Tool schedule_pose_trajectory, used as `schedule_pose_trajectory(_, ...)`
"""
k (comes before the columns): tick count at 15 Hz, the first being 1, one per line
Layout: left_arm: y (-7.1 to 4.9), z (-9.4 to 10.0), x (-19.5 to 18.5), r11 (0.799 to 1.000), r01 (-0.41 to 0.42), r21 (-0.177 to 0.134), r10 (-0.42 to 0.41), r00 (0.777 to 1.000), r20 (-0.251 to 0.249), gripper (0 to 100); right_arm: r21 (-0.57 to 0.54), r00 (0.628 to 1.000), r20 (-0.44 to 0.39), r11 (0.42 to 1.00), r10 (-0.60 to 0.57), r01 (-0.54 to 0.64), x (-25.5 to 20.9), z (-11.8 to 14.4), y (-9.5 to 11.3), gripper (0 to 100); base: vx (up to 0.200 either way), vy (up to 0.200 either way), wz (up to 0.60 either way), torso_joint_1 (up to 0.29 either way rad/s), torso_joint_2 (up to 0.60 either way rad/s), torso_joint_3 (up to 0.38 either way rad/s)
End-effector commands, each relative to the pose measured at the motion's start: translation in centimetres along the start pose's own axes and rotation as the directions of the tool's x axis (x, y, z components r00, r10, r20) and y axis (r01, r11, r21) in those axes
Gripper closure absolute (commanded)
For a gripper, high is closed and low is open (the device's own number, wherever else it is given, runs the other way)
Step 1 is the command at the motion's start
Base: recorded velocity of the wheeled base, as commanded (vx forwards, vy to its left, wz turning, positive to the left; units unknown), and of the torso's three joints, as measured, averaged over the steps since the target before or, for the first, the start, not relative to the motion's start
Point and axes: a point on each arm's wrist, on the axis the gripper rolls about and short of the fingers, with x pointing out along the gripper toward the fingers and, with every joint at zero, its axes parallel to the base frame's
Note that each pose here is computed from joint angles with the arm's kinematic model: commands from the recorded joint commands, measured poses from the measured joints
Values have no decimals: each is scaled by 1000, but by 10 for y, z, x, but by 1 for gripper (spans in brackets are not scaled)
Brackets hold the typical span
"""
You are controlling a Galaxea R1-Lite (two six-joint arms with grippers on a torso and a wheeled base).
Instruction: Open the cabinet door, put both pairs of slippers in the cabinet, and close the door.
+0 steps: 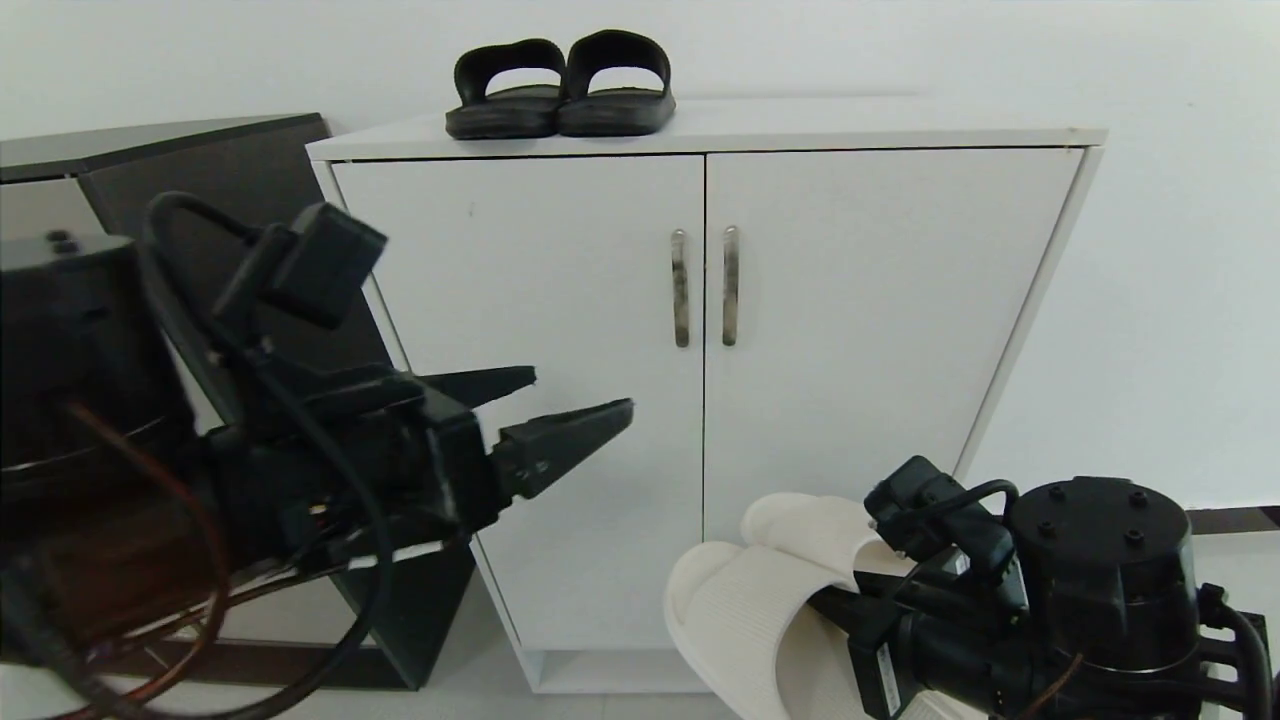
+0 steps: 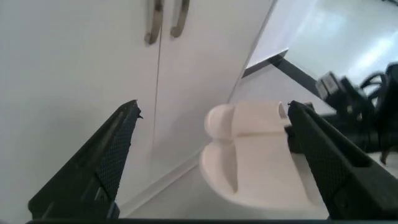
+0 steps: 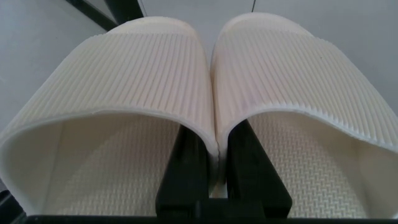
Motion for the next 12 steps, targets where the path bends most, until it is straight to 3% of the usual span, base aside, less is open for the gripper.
schedule_pose_trajectory(1, -1, -1, 60, 1000, 18, -5, -19, 999, -44, 0, -2, 1000, -10, 1000, 0, 0, 2, -2, 0, 100, 0, 0, 0, 0, 0, 0)
schedule_pose_trajectory(2, -1, 0, 75, 1000, 24, -7, -24, 999, -38, 0, -2, 1000, -10, 1000, 0, 0, 2, -2, 0, 100, 0, 0, 0, 0, 0, 0)
schedule_pose_trajectory(4, -14, 7, 95, 997, 75, 1, -75, 997, 13, 0, -1, 1000, -9, 1000, 0, 0, 2, -2, 0, 100, 0, 0, 0, 0, 0, 0)
schedule_pose_trajectory(8, -15, 15, 122, 996, 86, -11, -86, 996, 29, 0, -3, 1000, -10, 1000, 0, 0, 2, -2, 0, 100, 0, 0, 0, 0, 0, 0)
schedule_pose_trajectory(9, -16, 20, 125, 993, 110, -33, -110, 994, 19, 0, -3, 1000, -10, 1000, 0, 0, 2, -2, 0, 100, 0, 0, 0, 0, 0, 0)
schedule_pose_trajectory(12, -17, 39, 134, 964, 228, -135, -231, 973, -7, 0, -3, 1000, -10, 1000, 0, 0, 2, -2, 0, 100, 0, 0, 0, 0, 0, 0)
